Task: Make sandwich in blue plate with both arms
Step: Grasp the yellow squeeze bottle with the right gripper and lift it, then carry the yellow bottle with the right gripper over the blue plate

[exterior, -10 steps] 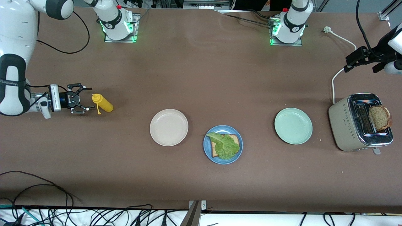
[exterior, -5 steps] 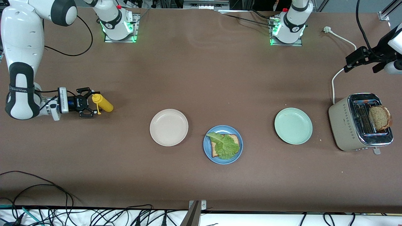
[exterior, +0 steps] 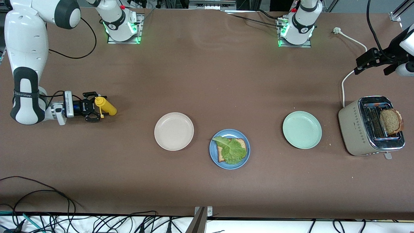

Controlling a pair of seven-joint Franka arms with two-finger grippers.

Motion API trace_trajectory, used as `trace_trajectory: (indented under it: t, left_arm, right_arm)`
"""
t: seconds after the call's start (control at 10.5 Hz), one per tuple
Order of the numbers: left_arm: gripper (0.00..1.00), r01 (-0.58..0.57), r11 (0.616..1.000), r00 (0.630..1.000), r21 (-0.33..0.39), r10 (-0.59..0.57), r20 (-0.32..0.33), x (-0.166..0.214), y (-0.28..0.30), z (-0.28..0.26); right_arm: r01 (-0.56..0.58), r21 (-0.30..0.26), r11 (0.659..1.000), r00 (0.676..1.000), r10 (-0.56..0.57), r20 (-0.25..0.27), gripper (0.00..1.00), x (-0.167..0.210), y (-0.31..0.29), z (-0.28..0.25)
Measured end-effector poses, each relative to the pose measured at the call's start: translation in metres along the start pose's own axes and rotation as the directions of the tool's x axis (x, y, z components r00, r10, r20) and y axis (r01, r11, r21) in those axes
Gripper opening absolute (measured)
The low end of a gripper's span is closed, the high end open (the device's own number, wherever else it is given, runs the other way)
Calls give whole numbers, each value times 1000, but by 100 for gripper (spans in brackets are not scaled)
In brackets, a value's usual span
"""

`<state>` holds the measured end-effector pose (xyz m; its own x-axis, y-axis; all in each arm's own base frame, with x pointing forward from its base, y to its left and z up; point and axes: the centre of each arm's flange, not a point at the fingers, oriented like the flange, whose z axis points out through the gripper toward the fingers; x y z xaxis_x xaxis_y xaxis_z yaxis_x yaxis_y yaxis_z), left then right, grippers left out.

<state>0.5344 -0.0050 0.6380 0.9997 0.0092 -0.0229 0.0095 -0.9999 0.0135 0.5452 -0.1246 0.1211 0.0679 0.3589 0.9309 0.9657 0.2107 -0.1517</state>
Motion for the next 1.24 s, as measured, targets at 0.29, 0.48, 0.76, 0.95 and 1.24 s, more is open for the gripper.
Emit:
trace_trajectory:
  t: [0.29, 0.48, 0.76, 0.95, 1.24]
  left_arm:
    - [100, 1, 1000, 1000, 0, -1, 0, 0, 0, 0]
    - [100, 2, 1000, 1000, 0, -2, 0, 0, -1, 0]
    - [100, 2, 1000, 1000, 0, -2, 0, 0, -1, 0]
    - [100, 3, 1000, 1000, 0, -3, 0, 0, -1, 0]
    - [100, 3, 1000, 1000, 0, -3, 0, 0, -2, 0]
  right_arm:
    - [17, 14, 1000, 1000, -16, -20, 42, 4, 8, 14]
    - [34, 15, 999, 999, -33, -18, 30, 9, 16, 17]
    - [-41, 37, 998, 997, 39, 68, 23, 58, 63, 20]
    - [-126, 2, 992, 974, 123, 192, 20, 108, 103, 36]
    - [-257, -109, 960, 886, 279, 369, 10, 181, 145, 74]
